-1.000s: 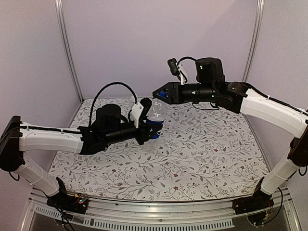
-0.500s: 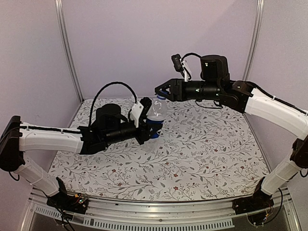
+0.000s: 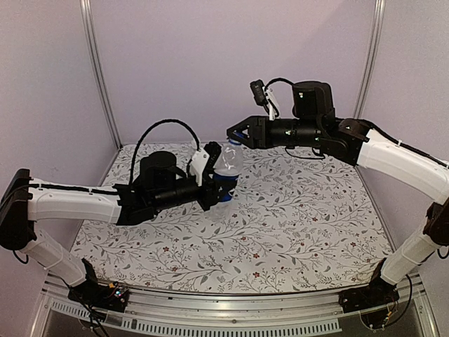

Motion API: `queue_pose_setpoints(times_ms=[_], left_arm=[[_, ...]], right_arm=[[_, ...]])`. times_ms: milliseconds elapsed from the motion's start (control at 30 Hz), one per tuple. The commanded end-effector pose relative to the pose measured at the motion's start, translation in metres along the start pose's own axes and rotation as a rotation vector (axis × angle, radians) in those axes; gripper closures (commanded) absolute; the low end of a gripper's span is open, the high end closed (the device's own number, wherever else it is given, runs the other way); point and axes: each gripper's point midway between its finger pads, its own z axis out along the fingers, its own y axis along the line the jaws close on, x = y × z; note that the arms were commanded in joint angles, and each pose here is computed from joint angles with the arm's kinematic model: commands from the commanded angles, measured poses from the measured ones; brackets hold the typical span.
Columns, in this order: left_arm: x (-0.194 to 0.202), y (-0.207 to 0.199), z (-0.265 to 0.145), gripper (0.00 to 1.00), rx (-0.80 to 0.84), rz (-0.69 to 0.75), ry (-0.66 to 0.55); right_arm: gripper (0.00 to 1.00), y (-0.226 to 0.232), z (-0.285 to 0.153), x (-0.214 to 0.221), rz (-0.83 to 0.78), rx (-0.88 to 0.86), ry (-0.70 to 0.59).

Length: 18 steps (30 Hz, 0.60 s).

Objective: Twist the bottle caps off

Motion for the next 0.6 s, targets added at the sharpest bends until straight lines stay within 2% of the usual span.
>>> queue_pose_setpoints(times_ms=[0, 133, 567], left_arm=[[-0.0176, -0.006, -0.0029, 0.66, 0.007, 0.017, -0.035], [-0.0176, -0.006, -0.003, 0.66, 0.005, 0.017, -0.034], [-0.0178, -0.0054, -0.0034, 0.66, -0.001, 0.018, -0.035]], right_arm=[[0.6, -0.0002, 0.0006, 0.0003, -0.01, 0.004, -0.004], [0.64, 0.0005, 0.0006, 0.0005, -0.012, 0.001, -0.003], [0.65, -0.0028, 0.0029, 0.0065, -0.005, 0.005, 0.01]])
